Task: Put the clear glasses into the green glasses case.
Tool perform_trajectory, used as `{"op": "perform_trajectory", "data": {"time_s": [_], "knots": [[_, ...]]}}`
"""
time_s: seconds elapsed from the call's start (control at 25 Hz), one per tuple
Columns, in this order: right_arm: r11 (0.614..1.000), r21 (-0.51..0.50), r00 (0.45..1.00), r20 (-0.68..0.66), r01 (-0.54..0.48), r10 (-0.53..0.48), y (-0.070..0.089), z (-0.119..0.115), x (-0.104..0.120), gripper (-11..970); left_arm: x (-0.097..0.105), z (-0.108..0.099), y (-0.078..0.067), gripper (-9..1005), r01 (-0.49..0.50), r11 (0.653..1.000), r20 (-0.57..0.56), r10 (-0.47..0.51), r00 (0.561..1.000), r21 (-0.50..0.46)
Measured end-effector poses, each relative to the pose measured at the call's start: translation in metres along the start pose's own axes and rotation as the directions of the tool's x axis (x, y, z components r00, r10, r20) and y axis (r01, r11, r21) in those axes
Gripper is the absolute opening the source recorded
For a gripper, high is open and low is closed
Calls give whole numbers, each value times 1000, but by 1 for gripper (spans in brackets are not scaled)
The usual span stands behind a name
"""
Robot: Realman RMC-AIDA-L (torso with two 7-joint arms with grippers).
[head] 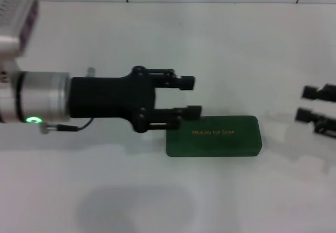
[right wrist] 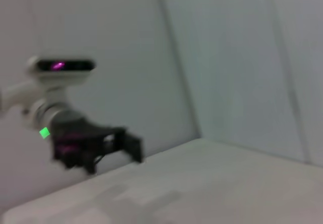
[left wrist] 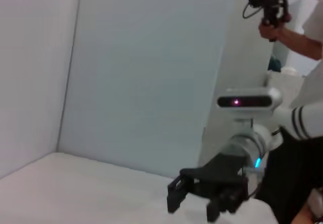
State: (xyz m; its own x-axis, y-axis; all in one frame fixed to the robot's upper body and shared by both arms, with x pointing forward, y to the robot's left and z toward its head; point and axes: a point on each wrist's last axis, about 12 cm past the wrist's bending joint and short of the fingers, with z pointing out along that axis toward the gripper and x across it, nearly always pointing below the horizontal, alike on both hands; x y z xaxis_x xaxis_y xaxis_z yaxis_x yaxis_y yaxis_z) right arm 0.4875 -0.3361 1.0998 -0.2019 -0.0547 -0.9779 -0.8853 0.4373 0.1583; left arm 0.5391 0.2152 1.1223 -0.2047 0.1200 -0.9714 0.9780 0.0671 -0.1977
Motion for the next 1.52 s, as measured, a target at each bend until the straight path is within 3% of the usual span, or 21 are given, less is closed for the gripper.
{"op": "perform_trajectory", "data": {"time_s": [0.12, 0.2, 0.28, 0.32, 0.56, 0.88, 1.52], "knots": [[996, -92, 1000, -20, 20, -22, 7, 16, 1, 480, 0, -8, -7, 498, 19, 998, -4, -19, 1000, 56], [987, -161, 1000, -17, 21, -24, 12, 30, 1, 543, 2, -13, -14, 535, 28, 994, -13, -27, 1000, 105], [977, -211, 1000, -7, 26, -28, 17, 39, 0, 602, 5, -19, -20, 681, 37, 990, -17, -35, 999, 135], [972, -233, 999, 4, 33, -33, 19, 44, -1, 631, 8, -21, -23, 754, 38, 990, -17, -36, 999, 136], [954, -293, 997, 45, 69, -58, 21, 59, -14, 754, 14, -43, -28, 878, -7, 998, 22, 6, 1000, 59], [928, -357, 994, 35, 105, -99, 23, 75, -23, 844, 18, -50, -29, 879, 6, 1000, 35, -6, 999, 27], [928, -355, 994, 41, 113, -105, 21, 80, -27, 856, 18, -48, -28, 879, 11, 1000, 38, -12, 999, 25]]}}
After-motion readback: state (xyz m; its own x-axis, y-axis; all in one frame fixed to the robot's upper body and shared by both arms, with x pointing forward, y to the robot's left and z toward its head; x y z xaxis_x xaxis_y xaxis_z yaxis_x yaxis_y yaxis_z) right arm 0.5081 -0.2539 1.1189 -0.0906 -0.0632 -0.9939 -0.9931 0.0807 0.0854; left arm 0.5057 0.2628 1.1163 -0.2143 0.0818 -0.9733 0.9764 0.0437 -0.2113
